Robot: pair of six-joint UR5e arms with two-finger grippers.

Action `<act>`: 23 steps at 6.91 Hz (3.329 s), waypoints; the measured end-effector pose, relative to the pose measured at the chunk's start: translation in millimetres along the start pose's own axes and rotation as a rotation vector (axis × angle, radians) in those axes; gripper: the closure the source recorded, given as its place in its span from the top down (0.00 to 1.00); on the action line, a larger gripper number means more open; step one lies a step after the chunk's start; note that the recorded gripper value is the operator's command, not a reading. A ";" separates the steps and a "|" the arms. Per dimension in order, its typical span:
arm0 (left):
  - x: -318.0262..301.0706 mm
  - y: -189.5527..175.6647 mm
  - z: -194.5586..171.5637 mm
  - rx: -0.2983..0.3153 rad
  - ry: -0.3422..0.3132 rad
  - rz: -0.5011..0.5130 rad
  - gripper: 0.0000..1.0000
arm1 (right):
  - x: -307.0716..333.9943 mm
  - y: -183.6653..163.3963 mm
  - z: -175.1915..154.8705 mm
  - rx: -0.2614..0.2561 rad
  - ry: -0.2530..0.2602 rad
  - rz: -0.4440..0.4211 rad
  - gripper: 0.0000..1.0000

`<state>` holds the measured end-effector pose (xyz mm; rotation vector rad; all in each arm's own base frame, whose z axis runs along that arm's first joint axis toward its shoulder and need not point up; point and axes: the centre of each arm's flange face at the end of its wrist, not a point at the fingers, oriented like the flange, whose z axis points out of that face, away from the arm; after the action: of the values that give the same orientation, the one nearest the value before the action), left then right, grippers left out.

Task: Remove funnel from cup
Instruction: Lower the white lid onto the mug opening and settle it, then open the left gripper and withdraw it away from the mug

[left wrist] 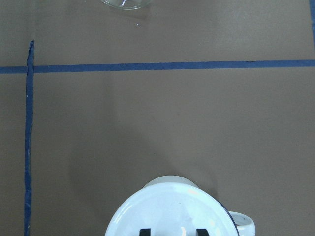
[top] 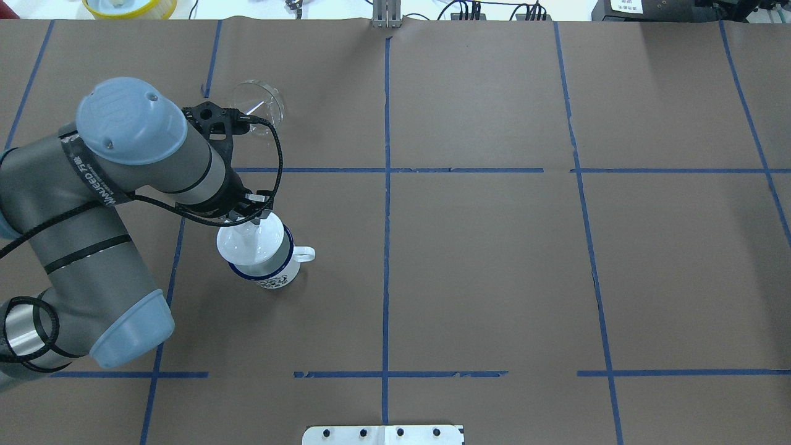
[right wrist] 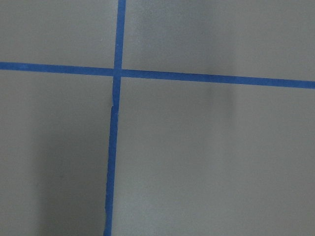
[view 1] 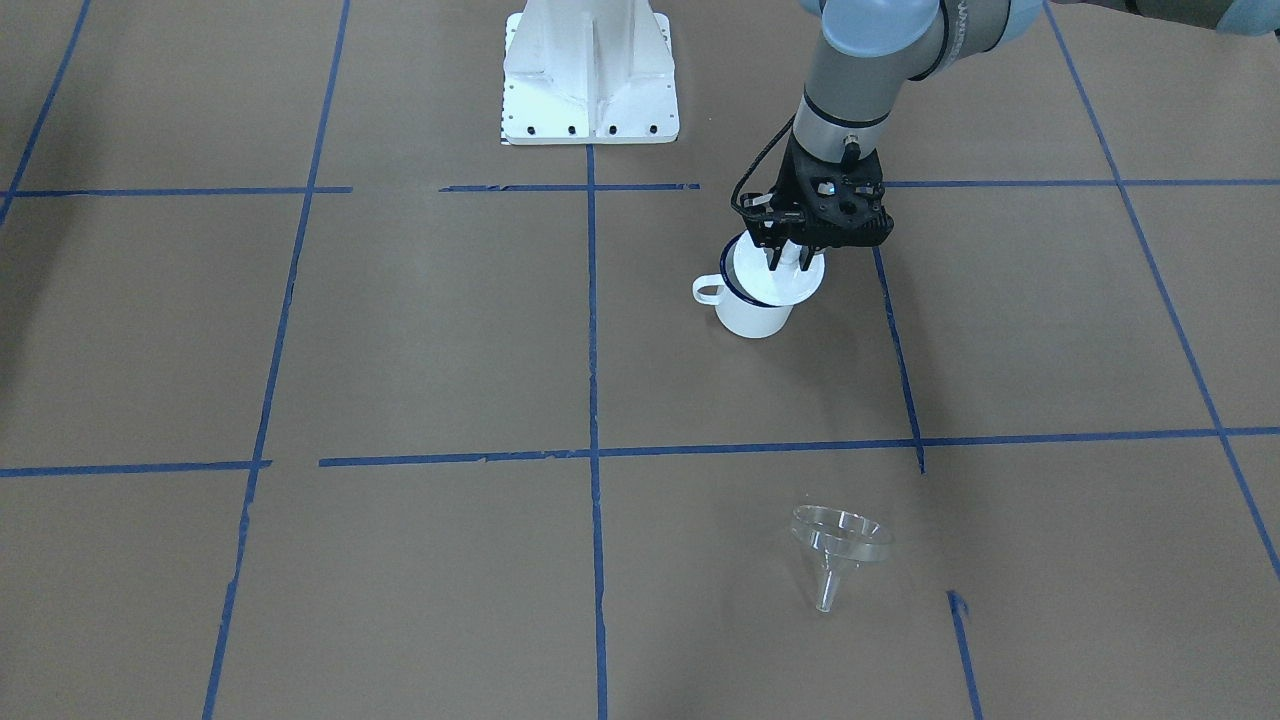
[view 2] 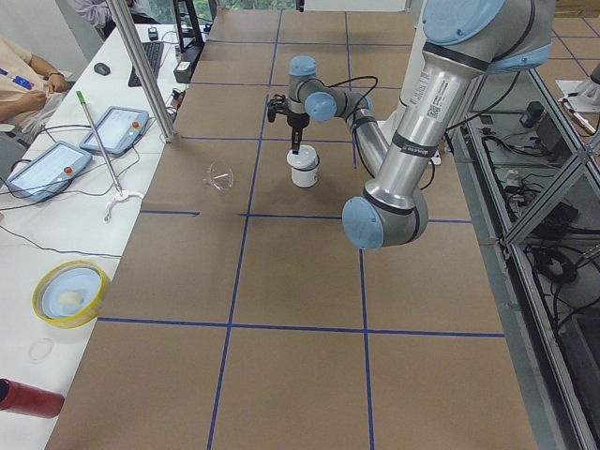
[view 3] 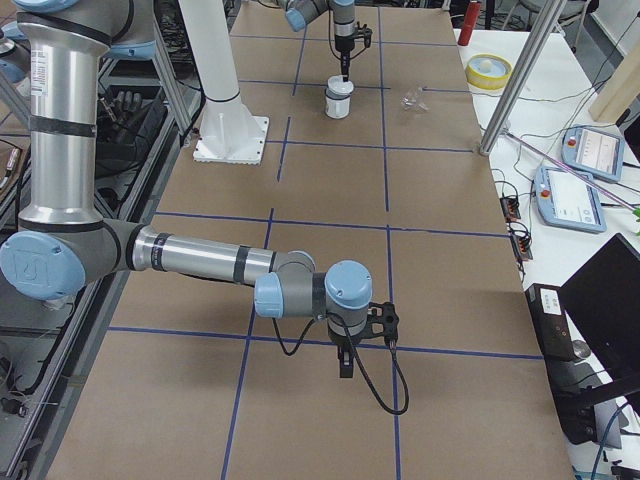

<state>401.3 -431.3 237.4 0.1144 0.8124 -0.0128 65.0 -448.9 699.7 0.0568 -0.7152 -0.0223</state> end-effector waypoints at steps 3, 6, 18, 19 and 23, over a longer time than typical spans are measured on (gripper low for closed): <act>0.3 -0.1 1.0 -0.001 -0.001 0.003 0.00 | 0.0 0.0 0.0 0.000 0.000 0.000 1.00; 2.3 2.4 1.6 -0.006 0.002 -0.003 0.00 | 0.0 0.0 0.0 0.000 0.000 0.000 1.00; 0.9 5.1 -1.5 0.003 0.018 0.023 1.00 | 0.0 0.0 0.0 0.000 0.000 0.000 1.00; -3.2 3.2 -3.7 0.010 0.022 0.075 1.00 | 0.0 0.0 0.0 0.000 0.000 0.000 1.00; -208.6 -73.4 -55.5 0.060 0.001 0.444 1.00 | 0.0 0.0 0.0 0.000 0.000 0.000 1.00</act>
<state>213.6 -505.1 343.6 0.3490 0.7736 0.3814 65.0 -448.9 699.8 0.0567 -0.7152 -0.0223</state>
